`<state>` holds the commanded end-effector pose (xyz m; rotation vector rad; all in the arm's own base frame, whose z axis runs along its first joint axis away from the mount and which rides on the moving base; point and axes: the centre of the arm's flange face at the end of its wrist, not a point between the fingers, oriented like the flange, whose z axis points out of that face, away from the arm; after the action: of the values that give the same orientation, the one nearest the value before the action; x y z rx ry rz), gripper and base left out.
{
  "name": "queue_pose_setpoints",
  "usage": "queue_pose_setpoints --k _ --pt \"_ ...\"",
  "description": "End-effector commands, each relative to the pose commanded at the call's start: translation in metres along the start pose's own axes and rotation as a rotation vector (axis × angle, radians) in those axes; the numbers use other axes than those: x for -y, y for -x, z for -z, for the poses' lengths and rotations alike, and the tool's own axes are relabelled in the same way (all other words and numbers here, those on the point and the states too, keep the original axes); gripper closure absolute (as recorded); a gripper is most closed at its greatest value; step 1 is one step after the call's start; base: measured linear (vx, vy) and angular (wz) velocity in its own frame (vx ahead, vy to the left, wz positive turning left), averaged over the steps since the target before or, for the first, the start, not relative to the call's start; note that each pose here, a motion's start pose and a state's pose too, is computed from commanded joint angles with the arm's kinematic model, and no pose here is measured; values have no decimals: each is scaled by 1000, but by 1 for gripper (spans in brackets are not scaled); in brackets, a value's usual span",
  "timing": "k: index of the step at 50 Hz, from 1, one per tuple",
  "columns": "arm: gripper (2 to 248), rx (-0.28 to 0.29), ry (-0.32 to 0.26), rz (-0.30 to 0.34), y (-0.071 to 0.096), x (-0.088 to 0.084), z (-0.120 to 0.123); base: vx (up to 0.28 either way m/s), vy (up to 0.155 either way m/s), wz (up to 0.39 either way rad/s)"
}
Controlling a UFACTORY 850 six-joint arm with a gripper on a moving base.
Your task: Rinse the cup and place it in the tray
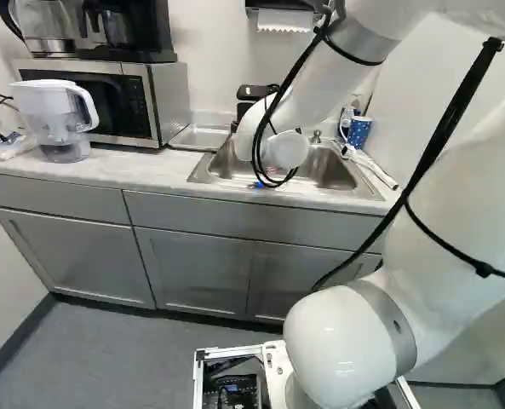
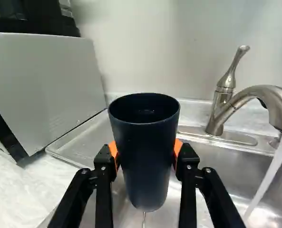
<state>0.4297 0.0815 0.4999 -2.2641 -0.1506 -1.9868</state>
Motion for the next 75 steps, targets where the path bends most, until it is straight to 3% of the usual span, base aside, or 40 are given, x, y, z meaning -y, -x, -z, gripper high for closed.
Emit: queue_pose_setpoints --k 22,53,75 --pt "125 7 -54 5 -18 24 -1 0 0 0" --pt "125 -1 -87 5 -41 39 0 0 0 0" --pt "125 7 -87 -193 -41 39 0 0 0 0"
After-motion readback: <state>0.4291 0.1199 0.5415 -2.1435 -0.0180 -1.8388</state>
